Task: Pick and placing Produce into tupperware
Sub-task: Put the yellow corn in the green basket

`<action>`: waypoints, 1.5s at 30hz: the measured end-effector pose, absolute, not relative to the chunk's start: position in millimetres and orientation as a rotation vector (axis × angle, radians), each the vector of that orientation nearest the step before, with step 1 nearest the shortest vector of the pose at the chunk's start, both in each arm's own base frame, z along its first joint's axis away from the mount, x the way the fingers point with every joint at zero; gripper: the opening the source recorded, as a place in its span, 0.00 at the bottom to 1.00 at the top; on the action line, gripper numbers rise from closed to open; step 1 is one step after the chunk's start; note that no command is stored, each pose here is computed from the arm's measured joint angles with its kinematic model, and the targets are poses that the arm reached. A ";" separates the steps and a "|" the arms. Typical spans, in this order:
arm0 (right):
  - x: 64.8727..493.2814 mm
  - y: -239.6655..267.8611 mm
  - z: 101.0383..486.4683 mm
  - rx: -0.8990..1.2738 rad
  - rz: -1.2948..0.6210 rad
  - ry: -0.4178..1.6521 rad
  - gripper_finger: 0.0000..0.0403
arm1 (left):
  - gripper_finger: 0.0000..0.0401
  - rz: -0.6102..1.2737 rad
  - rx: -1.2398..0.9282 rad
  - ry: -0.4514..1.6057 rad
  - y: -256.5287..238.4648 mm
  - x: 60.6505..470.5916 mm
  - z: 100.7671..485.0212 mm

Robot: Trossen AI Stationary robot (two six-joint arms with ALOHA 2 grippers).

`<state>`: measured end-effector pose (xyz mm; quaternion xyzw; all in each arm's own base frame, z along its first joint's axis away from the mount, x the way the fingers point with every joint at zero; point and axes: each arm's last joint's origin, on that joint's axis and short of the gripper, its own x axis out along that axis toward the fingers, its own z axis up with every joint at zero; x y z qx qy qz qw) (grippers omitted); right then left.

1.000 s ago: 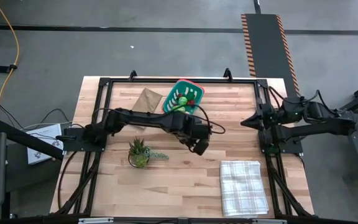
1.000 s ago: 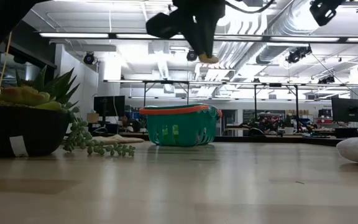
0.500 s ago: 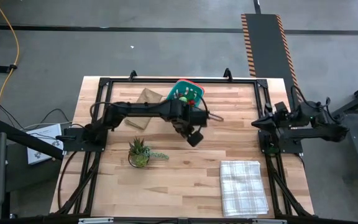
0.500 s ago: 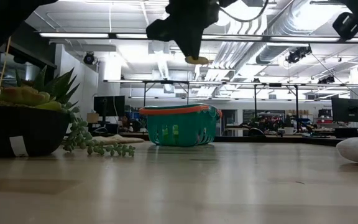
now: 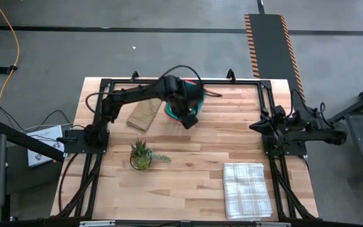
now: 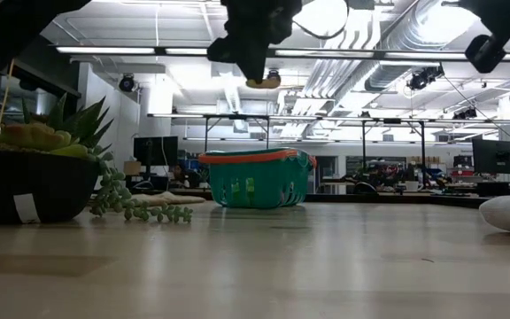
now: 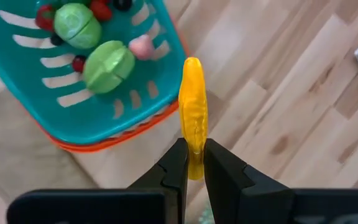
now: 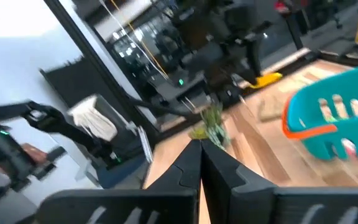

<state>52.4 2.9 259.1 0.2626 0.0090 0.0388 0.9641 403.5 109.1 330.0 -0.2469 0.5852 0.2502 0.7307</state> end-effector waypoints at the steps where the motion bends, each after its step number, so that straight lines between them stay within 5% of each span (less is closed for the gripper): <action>1: 54.8 2.9 257.7 0.540 0.082 0.001 0.00 | 0.09 0.542 -0.540 1.297 114.4 401.1 330.4; 45: 89.0 5.0 207.7 0.706 0.039 -0.293 0.00 | 0.09 0.229 -0.448 1.267 203.3 351.8 345.5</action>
